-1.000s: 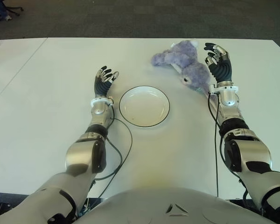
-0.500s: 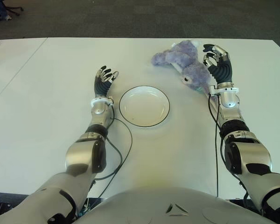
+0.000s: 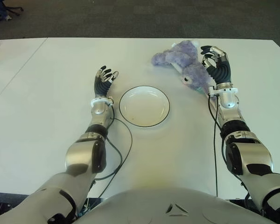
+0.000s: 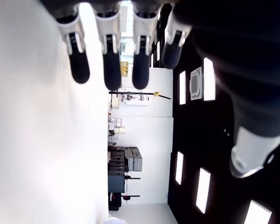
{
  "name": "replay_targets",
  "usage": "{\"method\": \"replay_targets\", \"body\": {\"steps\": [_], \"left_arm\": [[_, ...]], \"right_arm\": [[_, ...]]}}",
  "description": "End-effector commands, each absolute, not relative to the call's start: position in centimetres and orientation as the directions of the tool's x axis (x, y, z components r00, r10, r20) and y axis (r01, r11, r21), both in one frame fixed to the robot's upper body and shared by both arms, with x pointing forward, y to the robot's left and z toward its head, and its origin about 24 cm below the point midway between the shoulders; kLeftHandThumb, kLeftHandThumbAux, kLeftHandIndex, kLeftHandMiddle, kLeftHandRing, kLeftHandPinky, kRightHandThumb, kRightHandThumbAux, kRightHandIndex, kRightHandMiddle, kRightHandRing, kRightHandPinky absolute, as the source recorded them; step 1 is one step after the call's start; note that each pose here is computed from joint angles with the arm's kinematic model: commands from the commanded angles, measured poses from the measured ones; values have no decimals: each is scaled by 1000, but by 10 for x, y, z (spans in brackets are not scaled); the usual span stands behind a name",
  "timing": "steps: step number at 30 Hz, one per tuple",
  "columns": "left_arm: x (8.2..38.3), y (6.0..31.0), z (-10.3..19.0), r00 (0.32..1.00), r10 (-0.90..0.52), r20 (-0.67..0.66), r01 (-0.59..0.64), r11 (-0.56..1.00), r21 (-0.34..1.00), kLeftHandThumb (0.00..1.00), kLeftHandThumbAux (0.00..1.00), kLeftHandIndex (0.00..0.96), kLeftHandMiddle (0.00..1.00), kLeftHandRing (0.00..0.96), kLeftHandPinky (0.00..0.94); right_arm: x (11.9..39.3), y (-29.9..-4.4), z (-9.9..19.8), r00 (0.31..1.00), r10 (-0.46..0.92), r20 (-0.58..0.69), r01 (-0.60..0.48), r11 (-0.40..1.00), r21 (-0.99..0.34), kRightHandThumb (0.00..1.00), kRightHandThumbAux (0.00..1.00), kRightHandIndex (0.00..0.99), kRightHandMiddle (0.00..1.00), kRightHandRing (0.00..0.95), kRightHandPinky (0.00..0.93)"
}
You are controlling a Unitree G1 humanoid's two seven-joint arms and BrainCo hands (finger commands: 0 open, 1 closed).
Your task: Put the doll into the plate.
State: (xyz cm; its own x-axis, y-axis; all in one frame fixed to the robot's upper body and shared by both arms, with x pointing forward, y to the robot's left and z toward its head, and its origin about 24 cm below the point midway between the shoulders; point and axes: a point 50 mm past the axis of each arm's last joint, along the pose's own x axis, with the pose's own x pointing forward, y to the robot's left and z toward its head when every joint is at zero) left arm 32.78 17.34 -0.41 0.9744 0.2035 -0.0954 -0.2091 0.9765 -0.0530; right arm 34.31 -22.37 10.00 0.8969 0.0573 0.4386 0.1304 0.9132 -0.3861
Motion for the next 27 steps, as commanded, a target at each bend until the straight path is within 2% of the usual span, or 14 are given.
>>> {"method": "replay_targets", "body": {"steps": [1, 2, 4, 5, 6, 11, 14, 27], "left_arm": [[250, 161, -94, 838, 180, -515, -235, 971, -44, 0, 639, 155, 229, 234, 237], [250, 161, -94, 838, 180, -515, -236, 971, -44, 0, 635, 155, 229, 236, 241], [250, 161, -94, 838, 181, -514, -236, 971, -43, 0, 634, 155, 229, 237, 243], [250, 161, -94, 839, 182, -513, -236, 971, -42, 0, 631, 157, 230, 237, 240], [250, 161, -94, 839, 182, -513, -236, 971, -41, 0, 633, 160, 231, 238, 241], [250, 161, -94, 839, 183, -512, -236, 971, -39, 0, 639, 163, 235, 242, 249], [250, 161, -93, 844, 181, -505, -236, 971, -46, 0, 639, 164, 227, 226, 222], [252, 160, -91, 855, 171, -489, -225, 973, -53, 0, 605, 164, 215, 215, 227]], "right_arm": [[338, -224, 83, 934, 182, 308, 24, 827, -562, 145, 552, 175, 204, 225, 251], [338, -224, 81, 936, 193, 294, 15, 813, -581, 102, 516, 97, 101, 103, 119], [338, -224, 80, 939, 211, 272, 2, 787, -617, 88, 505, 74, 70, 67, 79], [338, -225, 79, 941, 224, 253, -8, 763, -646, 70, 473, 28, 17, 16, 19], [338, -225, 77, 943, 232, 239, -15, 746, -666, 63, 447, 14, 8, 8, 9], [338, -225, 76, 944, 255, 209, -31, 699, -714, 65, 386, 0, 0, 0, 0], [337, -225, 74, 945, 268, 188, -43, 670, -741, 79, 338, 0, 0, 0, 0], [340, -231, 64, 960, 277, 33, -150, 611, -777, 69, 271, 0, 0, 0, 0]]}}
